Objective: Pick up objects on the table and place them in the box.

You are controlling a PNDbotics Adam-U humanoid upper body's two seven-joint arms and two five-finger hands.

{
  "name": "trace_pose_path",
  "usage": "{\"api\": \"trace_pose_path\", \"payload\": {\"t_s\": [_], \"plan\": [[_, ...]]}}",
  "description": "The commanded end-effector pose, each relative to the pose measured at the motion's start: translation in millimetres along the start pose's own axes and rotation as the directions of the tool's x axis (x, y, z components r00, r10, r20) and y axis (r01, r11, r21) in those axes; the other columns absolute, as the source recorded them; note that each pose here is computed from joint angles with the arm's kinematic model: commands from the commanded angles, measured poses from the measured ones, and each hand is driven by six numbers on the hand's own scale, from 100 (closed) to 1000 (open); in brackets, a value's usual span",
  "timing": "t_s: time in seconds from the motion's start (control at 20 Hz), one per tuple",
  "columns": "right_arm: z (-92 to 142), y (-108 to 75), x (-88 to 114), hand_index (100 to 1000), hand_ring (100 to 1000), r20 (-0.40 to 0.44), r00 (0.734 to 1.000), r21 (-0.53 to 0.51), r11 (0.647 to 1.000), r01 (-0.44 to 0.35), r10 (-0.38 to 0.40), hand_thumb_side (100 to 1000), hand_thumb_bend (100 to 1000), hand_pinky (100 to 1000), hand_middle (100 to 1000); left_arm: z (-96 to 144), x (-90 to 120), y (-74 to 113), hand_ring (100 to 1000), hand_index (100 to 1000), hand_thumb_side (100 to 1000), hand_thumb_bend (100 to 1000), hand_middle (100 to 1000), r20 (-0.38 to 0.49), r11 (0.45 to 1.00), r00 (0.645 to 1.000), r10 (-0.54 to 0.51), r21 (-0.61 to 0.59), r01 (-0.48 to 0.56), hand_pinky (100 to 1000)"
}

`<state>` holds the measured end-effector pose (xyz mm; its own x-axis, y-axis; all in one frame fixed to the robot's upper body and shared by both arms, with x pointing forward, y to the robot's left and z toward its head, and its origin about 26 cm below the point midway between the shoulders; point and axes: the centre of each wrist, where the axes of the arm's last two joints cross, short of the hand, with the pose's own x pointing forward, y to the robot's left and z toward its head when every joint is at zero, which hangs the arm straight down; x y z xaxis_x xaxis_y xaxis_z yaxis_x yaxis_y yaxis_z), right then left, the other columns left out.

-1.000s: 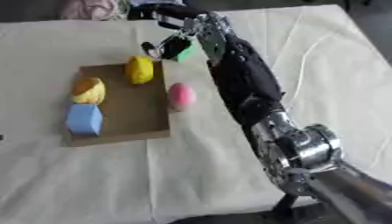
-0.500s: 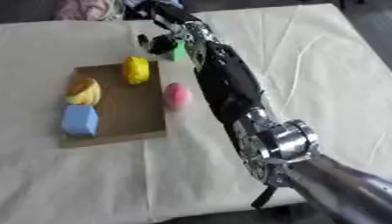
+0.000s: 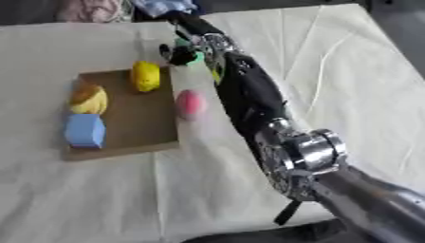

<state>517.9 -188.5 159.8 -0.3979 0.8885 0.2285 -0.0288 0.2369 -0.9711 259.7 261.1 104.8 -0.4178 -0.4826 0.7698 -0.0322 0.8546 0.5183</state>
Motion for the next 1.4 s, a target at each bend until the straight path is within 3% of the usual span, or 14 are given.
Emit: {"api": "trace_pose_path", "payload": {"t_s": [0.05,0.35,0.65,0.8,1.0,1.1,1.15,1.2,1.25,1.3,1.4], "plan": [[1,-14.0,-8,965,957,-0.033,0.999,-0.029,0.999,-0.036,0.035,258,100,1000,958,-2,5,2.1,540,825,668,100,594,0.02,1.0,1.0,-0.006,0.002,0.006,730],[3,-8.1,-13,967,969,-0.093,0.994,-0.048,0.997,-0.06,0.056,213,100,1000,962,-2,5,1.8,538,825,670,100,594,0.019,1.0,1.0,-0.004,0.003,0.004,730],[5,1.4,-17,966,981,-0.134,0.989,-0.025,0.997,-0.068,0.064,268,100,1000,964,-2,5,1.8,537,825,671,100,594,0.018,1.0,1.0,-0.004,0.004,0.004,731],[7,7.9,-19,952,986,-0.156,0.985,0.017,0.998,-0.066,0.068,352,100,1000,966,-2,5,1.8,537,825,670,100,594,0.017,1.0,1.0,-0.004,0.005,0.004,731],[8,13.1,-20,909,972,-0.174,0.982,0.068,0.996,-0.059,0.07,399,100,1000,966,-2,5,1.8,537,825,671,100,594,0.018,1.0,1.0,-0.003,0.004,0.003,732],[8,14.4,-20,867,913,-0.173,0.982,0.087,0.995,-0.056,0.07,302,100,923,956,-2,5,1.8,537,825,670,100,594,0.018,1.0,1.0,-0.003,0.005,0.003,732],[8,14.1,-19,833,839,-0.171,0.983,0.091,0.994,-0.056,0.071,245,100,844,944,-2,5,1.9,536,825,669,100,594,0.017,1.0,1.0,-0.003,0.005,0.003,732],[8,12.9,-19,803,772,-0.167,0.984,0.086,0.995,-0.055,0.069,242,100,780,933,-2,5,1.9,536,825,669,100,594,0.018,1.0,1.0,-0.003,0.006,0.003,732],[7,11.4,-19,803,772,-0.163,0.984,0.076,0.996,-0.055,0.067,242,100,780,933,-2,5,2.0,536,825,669,100,594,0.018,1.0,1.0,-0.003,0.006,0.002,732],[7,8.9,-18,760,647,-0.156,0.986,0.057,0.997,-0.053,0.062,228,100,689,909,-2,5,2.1,536,825,668,100,594,0.019,1.0,1.0,-0.002,0.006,0.002,732],[5,1.6,-15,721,566,-0.129,0.99,0.001,0.999,-0.053,0.052,216,100,634,876,-2,5,2.3,536,825,668,100,594,0.019,1.0,1.0,-0.002,0.008,0.002,732]]}}
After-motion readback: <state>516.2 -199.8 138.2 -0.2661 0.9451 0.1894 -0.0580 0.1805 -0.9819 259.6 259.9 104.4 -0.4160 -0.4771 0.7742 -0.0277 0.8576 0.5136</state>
